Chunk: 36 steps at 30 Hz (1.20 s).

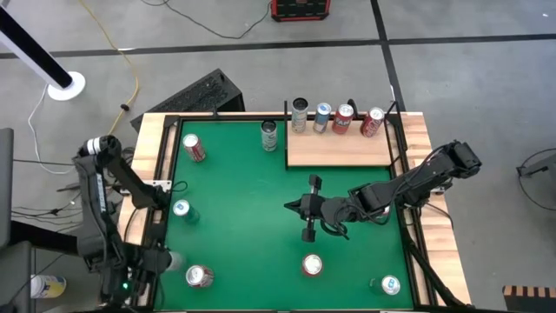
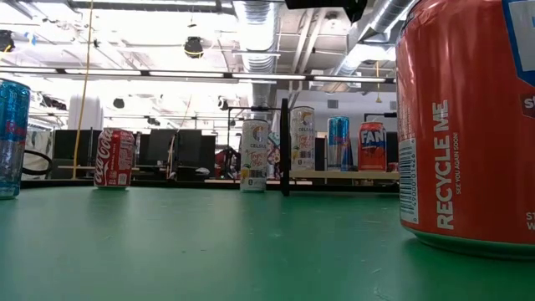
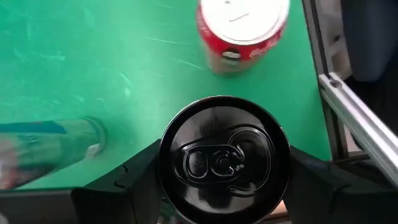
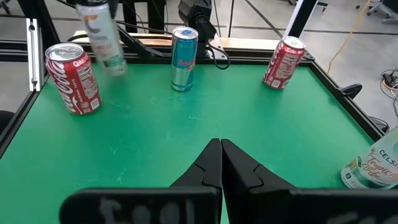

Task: Sort soda cans
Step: Put the bottom white and blue soda can on the shelf align with the other white and blue soda can

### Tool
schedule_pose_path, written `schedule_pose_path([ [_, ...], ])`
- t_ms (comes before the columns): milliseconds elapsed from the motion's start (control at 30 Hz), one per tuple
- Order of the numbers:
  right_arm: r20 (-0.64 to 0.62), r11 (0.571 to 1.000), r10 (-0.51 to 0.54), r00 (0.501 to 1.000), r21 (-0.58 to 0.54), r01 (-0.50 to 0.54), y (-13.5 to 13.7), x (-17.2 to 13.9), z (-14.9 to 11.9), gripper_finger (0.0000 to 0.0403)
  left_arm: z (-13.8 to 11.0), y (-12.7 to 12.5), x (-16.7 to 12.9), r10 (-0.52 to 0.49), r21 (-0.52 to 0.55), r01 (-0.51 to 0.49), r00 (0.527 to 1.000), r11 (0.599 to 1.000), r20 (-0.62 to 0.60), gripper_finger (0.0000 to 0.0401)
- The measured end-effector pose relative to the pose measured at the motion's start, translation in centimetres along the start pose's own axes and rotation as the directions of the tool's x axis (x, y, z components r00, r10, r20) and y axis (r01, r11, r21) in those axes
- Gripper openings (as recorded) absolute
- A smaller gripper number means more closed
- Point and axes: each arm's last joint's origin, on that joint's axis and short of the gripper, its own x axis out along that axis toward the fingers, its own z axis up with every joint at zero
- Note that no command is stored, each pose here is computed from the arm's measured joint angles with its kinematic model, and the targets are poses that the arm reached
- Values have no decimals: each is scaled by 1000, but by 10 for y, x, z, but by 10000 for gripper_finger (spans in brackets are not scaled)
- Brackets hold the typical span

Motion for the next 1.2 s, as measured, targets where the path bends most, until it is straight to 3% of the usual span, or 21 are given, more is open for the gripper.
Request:
schedule_pose_path([
  [233, 1, 1000, -1, 1000, 0, 1, 0, 0, 0, 23, 23, 44, -16, 97, 56, -103, 990, 993, 103, 236],
  [433, 1, 1000, -1, 1000, -10, 1, -1, -1, 1, 23, 64, 89, -14, 147, 130, -172, 973, 976, 180, 236],
  [667, 12, 999, 0, 1000, -45, 0, -5, -8, 5, 23, 129, 143, 5, 35, 256, -125, 944, 958, 328, 236],
  [833, -22, 999, -7, 1000, -54, 6, -10, -15, 5, 23, 160, 183, 34, -4, 294, -100, 943, 951, 334, 236],
  [967, -47, 999, -2, 999, -50, -1, -10, -21, 3, 23, 173, 208, 57, 23, 266, -93, 967, 960, 253, 236],
  [1200, -71, 997, 16, 997, -73, -21, -4, -25, 0, 23, 184, 219, 85, 3, 302, -62, 981, 951, 193, 236],
])
